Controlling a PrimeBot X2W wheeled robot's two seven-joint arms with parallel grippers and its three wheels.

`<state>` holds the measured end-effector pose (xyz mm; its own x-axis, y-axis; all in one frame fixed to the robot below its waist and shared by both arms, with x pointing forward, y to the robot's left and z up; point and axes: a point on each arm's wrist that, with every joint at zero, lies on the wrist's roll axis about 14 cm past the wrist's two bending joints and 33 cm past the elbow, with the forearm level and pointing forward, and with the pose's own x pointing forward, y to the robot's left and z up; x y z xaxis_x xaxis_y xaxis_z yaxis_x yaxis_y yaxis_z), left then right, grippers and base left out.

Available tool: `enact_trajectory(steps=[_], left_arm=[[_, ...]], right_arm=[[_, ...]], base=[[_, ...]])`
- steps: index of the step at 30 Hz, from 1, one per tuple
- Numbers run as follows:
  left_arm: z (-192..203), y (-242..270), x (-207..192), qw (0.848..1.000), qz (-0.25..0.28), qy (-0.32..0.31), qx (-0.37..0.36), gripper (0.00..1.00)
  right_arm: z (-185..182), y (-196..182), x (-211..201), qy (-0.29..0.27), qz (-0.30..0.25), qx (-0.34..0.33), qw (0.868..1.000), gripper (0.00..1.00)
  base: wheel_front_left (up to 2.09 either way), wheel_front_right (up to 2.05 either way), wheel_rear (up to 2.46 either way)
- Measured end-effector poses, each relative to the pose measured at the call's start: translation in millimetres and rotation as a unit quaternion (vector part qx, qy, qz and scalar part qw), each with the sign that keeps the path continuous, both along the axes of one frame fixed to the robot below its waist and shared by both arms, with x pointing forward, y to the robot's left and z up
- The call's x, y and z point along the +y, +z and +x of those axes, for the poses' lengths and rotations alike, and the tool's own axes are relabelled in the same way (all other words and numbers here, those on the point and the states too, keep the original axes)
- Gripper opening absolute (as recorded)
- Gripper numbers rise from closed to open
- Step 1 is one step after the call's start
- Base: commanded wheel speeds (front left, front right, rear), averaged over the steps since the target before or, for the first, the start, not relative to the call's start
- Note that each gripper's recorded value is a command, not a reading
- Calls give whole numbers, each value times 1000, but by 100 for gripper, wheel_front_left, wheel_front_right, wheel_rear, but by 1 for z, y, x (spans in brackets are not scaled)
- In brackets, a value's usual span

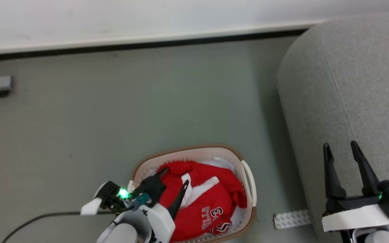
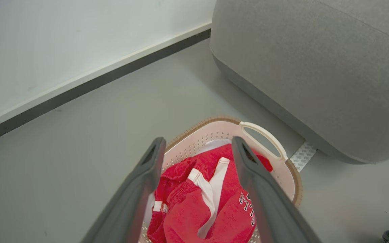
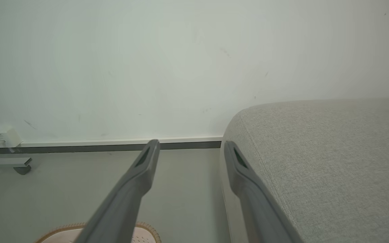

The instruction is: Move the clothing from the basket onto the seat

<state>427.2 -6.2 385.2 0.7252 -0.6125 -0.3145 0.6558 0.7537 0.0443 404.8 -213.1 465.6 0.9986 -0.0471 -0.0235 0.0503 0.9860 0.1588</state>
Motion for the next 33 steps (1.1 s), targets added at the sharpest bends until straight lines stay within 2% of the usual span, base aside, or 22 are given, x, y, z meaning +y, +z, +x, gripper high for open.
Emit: enact_trajectory(steps=[5, 11, 18, 26, 33], left_arm=[[-7, -55, -12, 993, 75, -59, 72, 100], [-17, -111, -12, 971, 151, -93, 160, 100], [-15, -146, -6, 955, 192, -88, 210, 100], [-11, -168, 1, 945, 215, -80, 235, 100], [-9, -191, 12, 930, 247, -84, 260, 100]], right_arm=[[11, -11, -4, -5, 4, 12, 1000, 100], [18, -25, -14, -18, 4, 28, 999, 100], [22, -39, -19, -24, 5, 45, 999, 100], [26, -48, -23, -29, 6, 56, 998, 100], [30, -57, -24, -29, 4, 66, 997, 100]], base=[[0, 0, 0], [0, 0, 0], [0, 0, 0], [0, 0, 0], [0, 0, 0]])
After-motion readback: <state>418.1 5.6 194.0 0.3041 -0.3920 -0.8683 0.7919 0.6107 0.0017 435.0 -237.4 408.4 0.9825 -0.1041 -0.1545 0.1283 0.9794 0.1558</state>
